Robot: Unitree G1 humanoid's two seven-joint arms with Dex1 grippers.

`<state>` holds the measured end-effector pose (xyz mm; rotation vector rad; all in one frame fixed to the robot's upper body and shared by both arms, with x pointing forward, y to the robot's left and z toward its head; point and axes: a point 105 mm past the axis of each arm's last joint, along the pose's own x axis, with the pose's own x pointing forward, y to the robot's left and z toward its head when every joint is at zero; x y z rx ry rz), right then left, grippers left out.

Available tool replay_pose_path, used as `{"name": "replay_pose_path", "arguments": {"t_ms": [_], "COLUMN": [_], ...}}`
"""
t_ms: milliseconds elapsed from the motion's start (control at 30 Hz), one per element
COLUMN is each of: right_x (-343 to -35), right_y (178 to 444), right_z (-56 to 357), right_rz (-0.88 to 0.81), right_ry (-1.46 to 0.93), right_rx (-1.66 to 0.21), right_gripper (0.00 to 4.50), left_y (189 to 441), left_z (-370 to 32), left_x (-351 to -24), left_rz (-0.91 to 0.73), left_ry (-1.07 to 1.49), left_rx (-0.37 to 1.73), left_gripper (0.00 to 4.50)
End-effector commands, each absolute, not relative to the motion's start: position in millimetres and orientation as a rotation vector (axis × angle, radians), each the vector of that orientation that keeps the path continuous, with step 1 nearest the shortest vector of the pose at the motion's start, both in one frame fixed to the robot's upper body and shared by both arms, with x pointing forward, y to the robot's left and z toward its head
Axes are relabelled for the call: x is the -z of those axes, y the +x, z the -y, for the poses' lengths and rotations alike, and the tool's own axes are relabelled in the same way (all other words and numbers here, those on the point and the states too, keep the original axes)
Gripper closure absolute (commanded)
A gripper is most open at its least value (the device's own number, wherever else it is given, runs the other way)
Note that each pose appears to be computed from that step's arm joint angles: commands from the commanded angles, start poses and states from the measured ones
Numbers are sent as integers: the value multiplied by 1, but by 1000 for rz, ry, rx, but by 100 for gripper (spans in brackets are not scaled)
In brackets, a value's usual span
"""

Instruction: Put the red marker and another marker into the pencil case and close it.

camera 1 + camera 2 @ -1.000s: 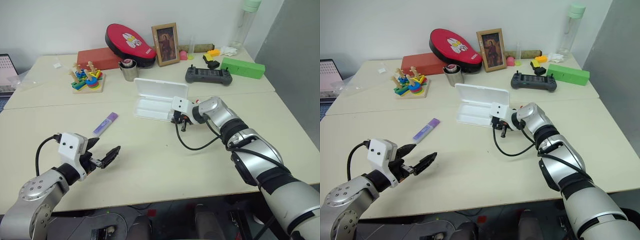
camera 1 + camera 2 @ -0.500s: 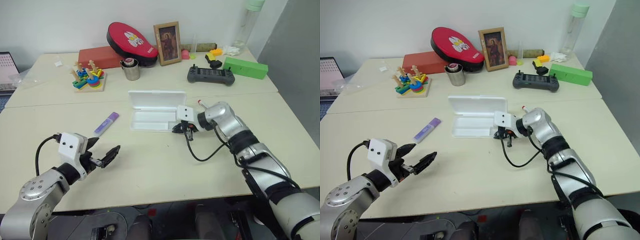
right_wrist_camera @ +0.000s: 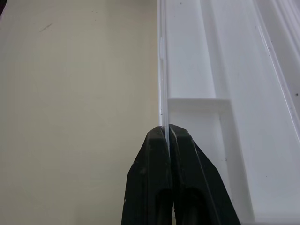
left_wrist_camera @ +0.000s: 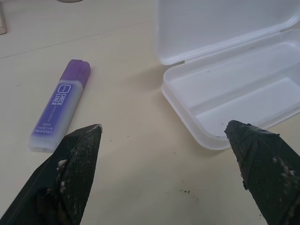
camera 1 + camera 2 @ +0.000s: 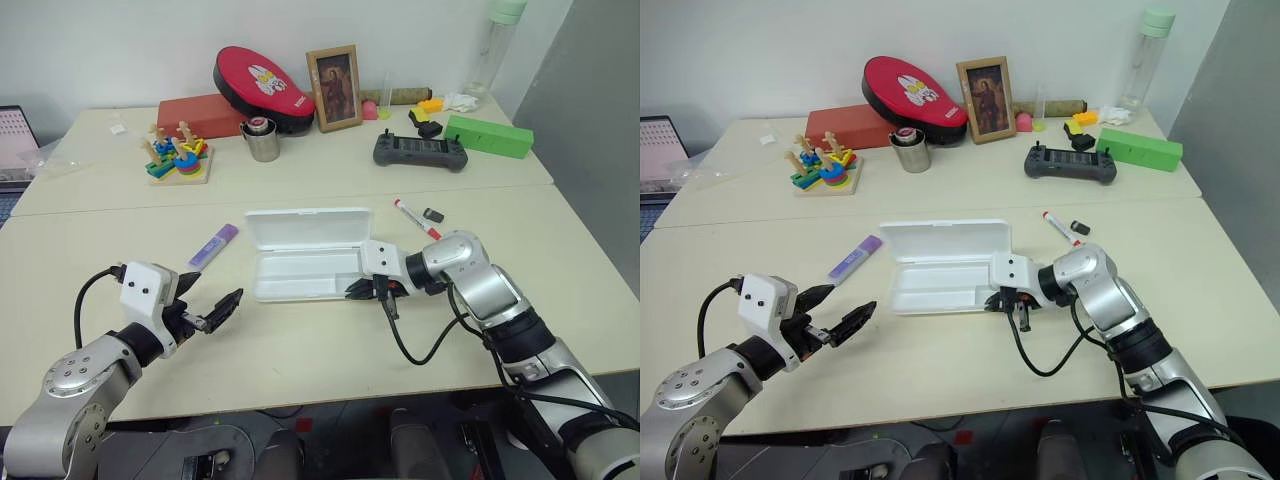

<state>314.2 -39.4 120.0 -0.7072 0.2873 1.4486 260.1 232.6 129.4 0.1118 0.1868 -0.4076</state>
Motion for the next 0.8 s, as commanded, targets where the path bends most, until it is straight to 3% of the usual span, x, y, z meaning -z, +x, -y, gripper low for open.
{"name": "replay_pose_path", "arguments": {"t_ms": [33,100,200,433,600,800], "right_x": [-125,-120,-111,-111,-128,-157], "right_y": [311,311,316,310,308,305], "right_z": [38,40,44,49,52,65], "right_rz": [-266,-288,-304,-318,-282,-244], "right_ry": [-699,-694,-701,-689,-674,-651], "right_rx": [-1424,-1410,-1370,-1396,-1407,-1393], "right_gripper": [448,448,390,208,87,87], "left_y": [261,261,261,260,257,240], "left_z": [-232,-231,-231,-231,-228,-206], "left_x": [-140,-140,-142,-144,-148,-166], "left_rz": [-154,-153,-151,-150,-150,-174], "left_ry": [142,142,144,150,154,237], "left_rx": [412,414,419,426,454,663], "left_gripper": [0,0,0,0,0,0]}}
